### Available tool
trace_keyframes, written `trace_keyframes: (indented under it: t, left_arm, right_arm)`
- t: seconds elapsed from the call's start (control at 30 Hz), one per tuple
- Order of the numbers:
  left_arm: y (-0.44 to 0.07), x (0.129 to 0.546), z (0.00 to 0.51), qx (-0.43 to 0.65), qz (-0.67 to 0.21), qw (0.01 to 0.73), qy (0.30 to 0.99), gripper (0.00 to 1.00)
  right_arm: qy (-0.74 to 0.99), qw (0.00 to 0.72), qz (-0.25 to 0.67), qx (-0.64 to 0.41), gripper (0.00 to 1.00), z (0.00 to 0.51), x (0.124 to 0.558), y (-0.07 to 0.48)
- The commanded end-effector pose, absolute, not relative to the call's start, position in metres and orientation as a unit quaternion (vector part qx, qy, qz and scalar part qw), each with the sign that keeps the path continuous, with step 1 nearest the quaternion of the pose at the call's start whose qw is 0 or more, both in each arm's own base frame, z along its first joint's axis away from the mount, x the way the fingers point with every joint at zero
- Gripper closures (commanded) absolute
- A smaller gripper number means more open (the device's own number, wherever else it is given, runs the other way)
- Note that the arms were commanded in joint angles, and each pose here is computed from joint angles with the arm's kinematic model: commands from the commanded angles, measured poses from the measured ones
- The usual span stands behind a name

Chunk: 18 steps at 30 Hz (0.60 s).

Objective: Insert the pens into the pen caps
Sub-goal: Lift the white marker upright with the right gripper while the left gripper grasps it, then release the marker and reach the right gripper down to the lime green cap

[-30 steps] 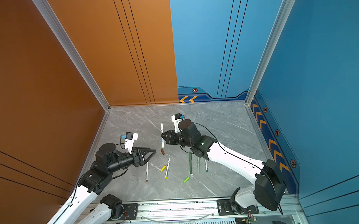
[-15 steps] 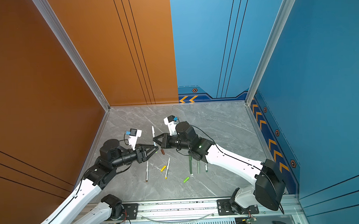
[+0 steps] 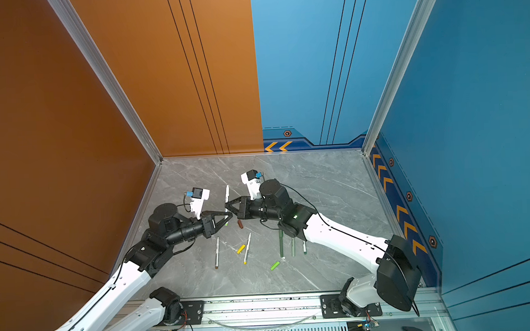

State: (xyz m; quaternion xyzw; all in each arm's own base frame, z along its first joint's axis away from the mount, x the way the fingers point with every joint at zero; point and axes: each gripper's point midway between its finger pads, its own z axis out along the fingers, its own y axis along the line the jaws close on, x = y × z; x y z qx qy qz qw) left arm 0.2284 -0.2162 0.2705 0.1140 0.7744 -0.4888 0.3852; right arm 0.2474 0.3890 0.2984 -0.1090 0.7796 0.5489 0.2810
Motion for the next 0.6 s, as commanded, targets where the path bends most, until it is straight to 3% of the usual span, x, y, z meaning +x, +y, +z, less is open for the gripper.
trace_keyframes:
  t: [0.0,0.27,0.57]
  left_arm:
    - [-0.215,0.228,0.282,0.126,-0.481,0.408,0.766,0.95]
    - [-0.207,0.23,0.278,0.121,-0.457,0.422,0.773,1.0]
    - [-0.199,0.225,0.259,0.125,-0.427,0.416,0.793,1.0]
  right_arm:
    - [0.772,0.277,0.559,-0.122,0.83,0.302,0.241,0.394]
    - [0.812,0.291,0.492,-0.115,0.64,0.288,0.245,0.37]
    - [0.927,0.266,0.263,-0.011,0.66,0.187,0.224,0.272]
